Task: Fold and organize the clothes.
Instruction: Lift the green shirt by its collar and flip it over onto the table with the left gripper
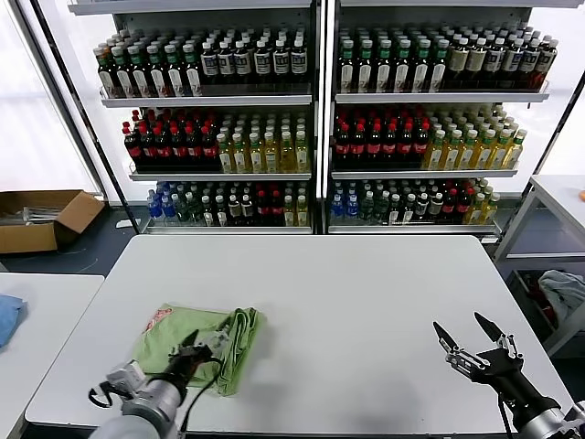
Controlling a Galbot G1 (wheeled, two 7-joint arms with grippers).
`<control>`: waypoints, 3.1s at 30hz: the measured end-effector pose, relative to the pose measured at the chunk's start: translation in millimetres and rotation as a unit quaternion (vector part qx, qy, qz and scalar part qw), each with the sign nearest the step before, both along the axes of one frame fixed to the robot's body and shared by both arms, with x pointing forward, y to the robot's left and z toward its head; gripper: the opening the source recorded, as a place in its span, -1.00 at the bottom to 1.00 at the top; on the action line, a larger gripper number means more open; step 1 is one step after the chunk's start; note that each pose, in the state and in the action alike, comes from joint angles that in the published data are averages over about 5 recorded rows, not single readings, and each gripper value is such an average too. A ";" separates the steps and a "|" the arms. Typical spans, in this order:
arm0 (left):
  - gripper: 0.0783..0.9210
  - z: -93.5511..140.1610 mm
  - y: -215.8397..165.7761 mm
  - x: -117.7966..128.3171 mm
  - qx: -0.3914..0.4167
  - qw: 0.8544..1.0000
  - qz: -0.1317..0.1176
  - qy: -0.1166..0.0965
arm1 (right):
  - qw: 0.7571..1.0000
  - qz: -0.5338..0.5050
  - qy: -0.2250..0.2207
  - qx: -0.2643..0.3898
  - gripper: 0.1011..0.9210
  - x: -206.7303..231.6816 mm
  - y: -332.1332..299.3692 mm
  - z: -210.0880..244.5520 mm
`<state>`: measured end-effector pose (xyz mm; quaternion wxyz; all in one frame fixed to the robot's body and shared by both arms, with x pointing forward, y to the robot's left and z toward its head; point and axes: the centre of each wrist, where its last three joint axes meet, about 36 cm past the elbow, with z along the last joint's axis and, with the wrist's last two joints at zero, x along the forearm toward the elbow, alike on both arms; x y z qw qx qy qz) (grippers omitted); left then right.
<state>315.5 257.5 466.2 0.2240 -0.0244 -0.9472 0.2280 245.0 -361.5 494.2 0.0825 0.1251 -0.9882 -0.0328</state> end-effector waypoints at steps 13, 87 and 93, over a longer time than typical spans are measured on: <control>0.77 -23.2 107.6 28.7 0.102 0.994 0.046 0.002 | 1.000 0.001 0.000 -0.004 0.76 -1.7 6.1 -0.3; -0.94 55.7 209.6 -1.7 0.195 0.952 0.231 -0.045 | 1.000 -0.025 -0.008 0.016 0.76 -6.7 1.5 -5.1; -0.94 68.4 182.1 -2.7 0.207 0.954 0.210 -0.061 | 0.999 -0.033 -0.008 0.014 0.76 -7.4 -3.4 -6.7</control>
